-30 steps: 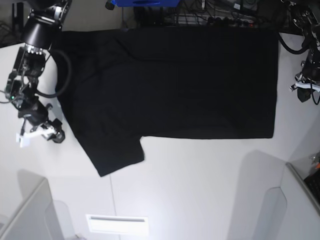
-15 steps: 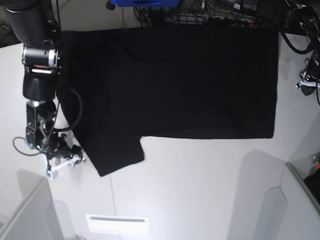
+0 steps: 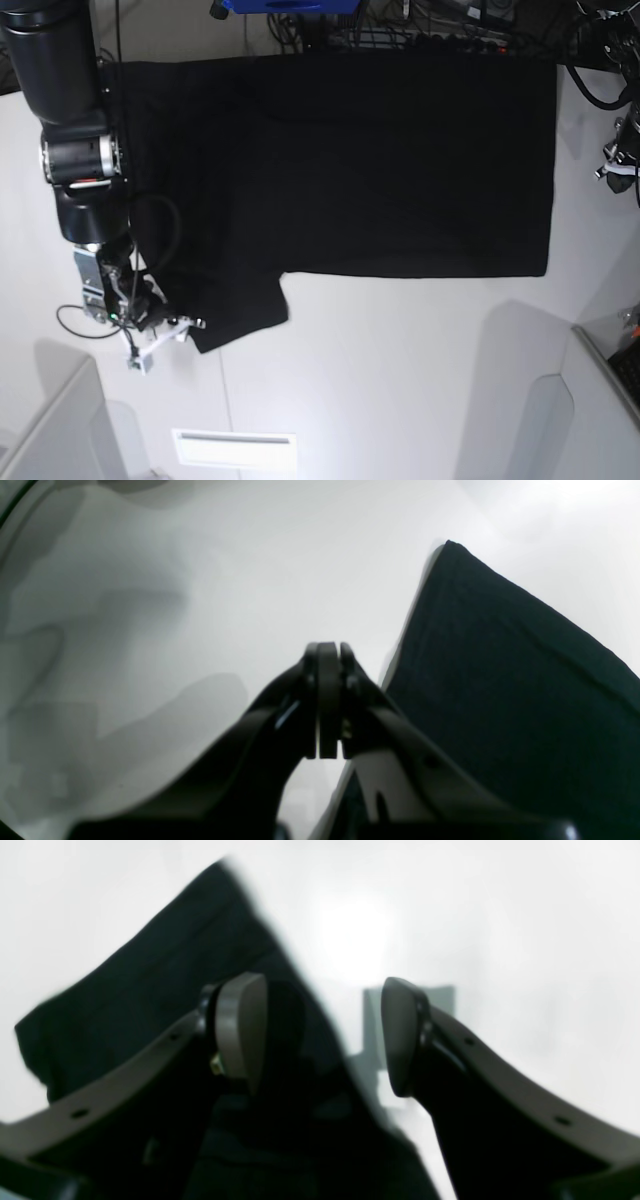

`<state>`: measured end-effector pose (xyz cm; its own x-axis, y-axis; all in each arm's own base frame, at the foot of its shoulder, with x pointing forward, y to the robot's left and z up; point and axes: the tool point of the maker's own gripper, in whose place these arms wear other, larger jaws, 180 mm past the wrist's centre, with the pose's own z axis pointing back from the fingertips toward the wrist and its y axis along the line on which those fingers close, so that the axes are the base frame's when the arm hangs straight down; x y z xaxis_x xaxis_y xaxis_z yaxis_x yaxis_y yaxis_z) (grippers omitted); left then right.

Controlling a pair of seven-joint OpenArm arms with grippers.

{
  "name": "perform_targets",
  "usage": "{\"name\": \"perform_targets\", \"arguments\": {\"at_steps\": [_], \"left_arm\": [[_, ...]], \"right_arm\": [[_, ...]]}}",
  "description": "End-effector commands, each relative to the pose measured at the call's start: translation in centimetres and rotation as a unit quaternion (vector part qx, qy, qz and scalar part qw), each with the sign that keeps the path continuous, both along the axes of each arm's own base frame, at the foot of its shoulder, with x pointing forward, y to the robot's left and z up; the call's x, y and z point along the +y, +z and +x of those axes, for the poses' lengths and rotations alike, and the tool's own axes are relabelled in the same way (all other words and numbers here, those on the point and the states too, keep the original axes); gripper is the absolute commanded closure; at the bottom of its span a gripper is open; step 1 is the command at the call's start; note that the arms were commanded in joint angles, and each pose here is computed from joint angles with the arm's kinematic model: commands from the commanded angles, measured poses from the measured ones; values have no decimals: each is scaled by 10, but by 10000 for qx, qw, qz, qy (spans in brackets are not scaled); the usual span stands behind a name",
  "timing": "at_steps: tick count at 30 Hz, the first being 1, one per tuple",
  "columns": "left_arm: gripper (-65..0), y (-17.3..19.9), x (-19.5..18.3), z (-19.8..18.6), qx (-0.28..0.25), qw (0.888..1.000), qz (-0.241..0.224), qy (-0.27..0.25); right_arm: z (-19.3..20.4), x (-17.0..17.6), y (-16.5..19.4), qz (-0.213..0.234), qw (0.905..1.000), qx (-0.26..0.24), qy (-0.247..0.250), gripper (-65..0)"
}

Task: Fold the T-shirt properly
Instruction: 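Reach both grippers down to the hem corners of the shirt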

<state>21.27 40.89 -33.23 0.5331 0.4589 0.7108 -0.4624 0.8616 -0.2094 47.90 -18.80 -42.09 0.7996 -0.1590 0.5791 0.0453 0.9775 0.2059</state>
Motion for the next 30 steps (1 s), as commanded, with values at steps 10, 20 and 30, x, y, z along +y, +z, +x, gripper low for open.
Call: {"name": "perform_targets", "arguments": {"at_steps": [10,20,30], "left_arm": [[0,15,6,7,-184,9997,172,-46],[0,14,4,8,-171,9997,157,-84],[-63,32,10,65,-68,9923,1185,-352]], "right_arm": [[12,14,11,-132,9993,-215,277,-342],[3,10,1,-153,9995,-114,257,-266],[3,13,0,-96,9996,-101,252,0]]}}
